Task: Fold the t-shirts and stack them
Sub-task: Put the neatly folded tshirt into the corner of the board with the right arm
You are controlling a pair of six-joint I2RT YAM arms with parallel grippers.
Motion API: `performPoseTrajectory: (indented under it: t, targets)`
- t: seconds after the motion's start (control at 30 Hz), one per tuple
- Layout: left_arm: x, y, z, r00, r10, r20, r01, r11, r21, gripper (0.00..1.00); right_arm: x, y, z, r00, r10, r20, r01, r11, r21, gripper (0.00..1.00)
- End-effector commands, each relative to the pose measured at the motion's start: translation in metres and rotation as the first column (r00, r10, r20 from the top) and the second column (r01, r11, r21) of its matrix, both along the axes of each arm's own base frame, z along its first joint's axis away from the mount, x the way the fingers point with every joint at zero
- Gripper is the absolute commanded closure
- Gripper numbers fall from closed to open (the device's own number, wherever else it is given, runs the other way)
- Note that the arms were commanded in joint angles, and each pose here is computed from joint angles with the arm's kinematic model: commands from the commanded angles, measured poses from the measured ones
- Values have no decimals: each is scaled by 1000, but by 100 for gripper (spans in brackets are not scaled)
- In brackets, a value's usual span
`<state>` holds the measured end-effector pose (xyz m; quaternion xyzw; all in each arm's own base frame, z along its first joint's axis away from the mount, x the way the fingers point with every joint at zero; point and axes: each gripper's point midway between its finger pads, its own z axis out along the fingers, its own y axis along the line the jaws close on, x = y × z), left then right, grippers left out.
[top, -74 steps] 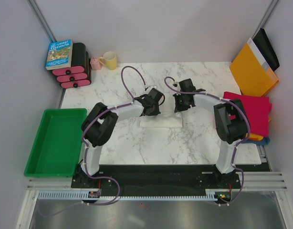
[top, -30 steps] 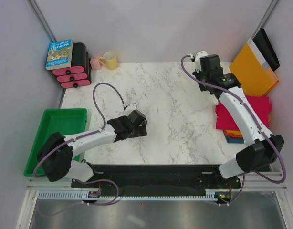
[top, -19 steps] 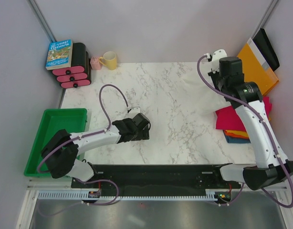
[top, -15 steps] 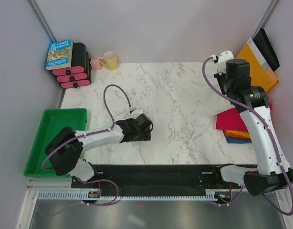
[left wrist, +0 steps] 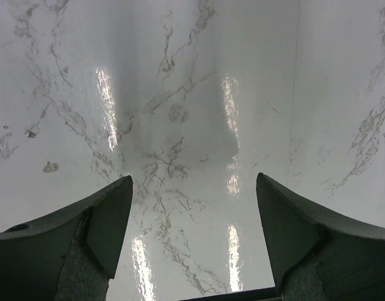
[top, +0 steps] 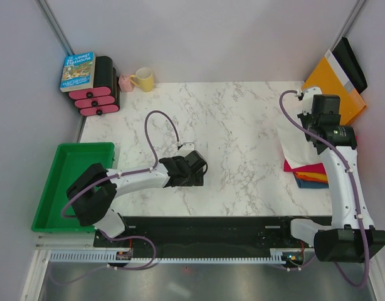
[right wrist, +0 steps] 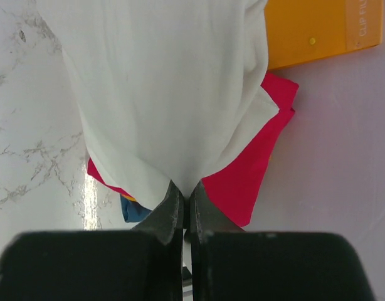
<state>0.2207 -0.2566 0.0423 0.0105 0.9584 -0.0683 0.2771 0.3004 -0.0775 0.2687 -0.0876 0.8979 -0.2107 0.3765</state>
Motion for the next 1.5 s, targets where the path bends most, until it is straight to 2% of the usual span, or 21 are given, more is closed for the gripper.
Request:
performPoseTrajectory:
  t: [0.0,0.3,0.8,1.27,1.47]
  targets:
    - [6,-12,8,999,24,26,-23,999,-39,14,4,-4,0,998,-12,62,9,999,37,100]
    - [5,-10,6,1000,15,24,-15,1000,-26,14,-2,-42,-31,990,-134,49,130,988,78,100]
    - [13,-25,5,1000,-15,15,16,1000,-23,14,-12,-130,-69,949,-315,14,307,935,179,100]
    - [9,-29,2,1000,-27,-1,26,999,-23,14,23,-181,-84,924,-380,42,365,911,193,100]
    - [7,-33,0,1000,-27,-10,26,999,-23,14,40,-188,-87,927,-371,49,353,911,215,100]
